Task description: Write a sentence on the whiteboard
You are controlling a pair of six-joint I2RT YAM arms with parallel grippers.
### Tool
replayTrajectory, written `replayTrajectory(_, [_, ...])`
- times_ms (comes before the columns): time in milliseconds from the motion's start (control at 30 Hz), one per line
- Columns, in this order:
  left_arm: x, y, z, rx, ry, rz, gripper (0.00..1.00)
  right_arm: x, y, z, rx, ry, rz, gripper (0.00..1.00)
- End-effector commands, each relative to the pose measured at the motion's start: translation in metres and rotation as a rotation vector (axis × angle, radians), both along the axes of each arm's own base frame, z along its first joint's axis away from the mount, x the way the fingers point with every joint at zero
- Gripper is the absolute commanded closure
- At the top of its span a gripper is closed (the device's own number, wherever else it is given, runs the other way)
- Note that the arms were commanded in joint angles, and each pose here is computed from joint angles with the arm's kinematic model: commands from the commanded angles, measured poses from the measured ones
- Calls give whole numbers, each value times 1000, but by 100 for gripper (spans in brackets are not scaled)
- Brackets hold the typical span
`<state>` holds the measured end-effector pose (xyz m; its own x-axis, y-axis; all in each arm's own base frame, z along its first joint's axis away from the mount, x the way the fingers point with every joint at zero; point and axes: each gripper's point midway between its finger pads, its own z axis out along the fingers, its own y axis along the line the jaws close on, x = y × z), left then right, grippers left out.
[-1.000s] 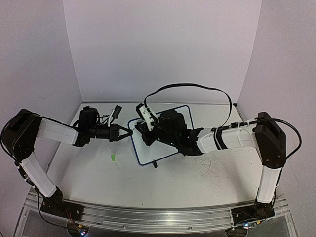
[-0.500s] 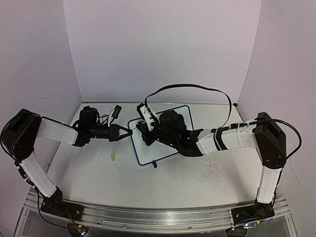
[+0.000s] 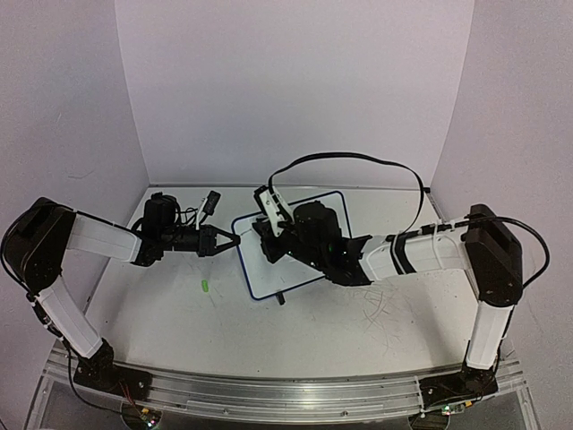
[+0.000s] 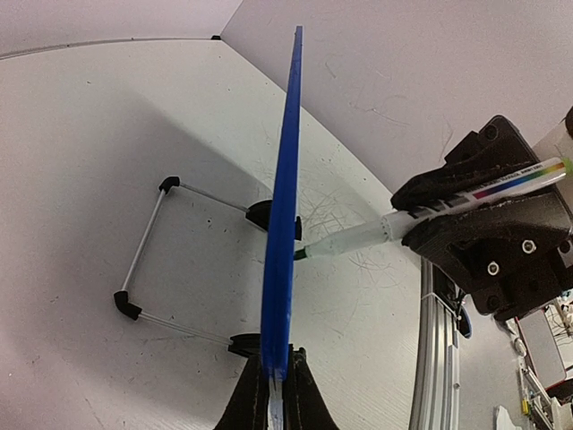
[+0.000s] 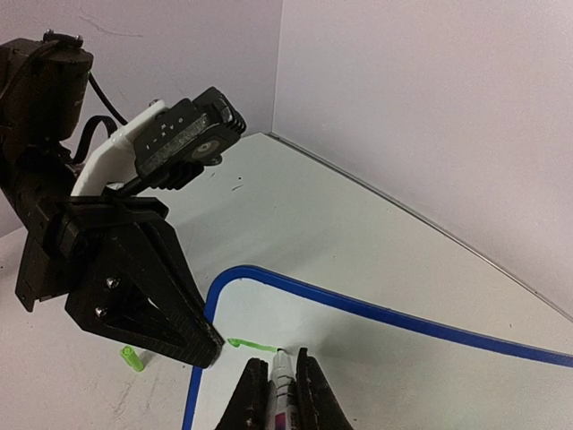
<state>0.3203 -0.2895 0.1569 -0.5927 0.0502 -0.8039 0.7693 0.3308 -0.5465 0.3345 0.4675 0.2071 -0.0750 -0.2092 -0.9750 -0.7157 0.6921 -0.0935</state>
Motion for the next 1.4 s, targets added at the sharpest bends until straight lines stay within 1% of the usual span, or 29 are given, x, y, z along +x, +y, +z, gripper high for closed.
replayTrajectory(0, [3, 2, 16, -12, -76, 13, 100, 5, -14, 19, 38, -25, -46, 100])
replayTrajectory(133, [3, 2, 15, -11, -75, 10, 100, -19, -13, 43, 121, -54, 74, 100])
replayTrajectory(367, [2, 2, 18, -15, -78, 11, 100, -24, 3, 30, 107, -25, 151, 100])
replayTrajectory(600, [2, 3, 18, -15, -78, 11, 100, -14, 9, 27, 90, -26, 123, 100])
replayTrajectory(867, [2, 3, 18, -15, -78, 10, 100, -11, 13, 22, 80, -15, 118, 100])
replayTrajectory(1100, [2, 3, 19, -15, -79, 10, 100, -5, 9, 20, 71, -16, 80, 100])
replayTrajectory(1367, [2, 2, 19, -15, -80, 9, 100, -5, 11, 19, 70, -13, 87, 100])
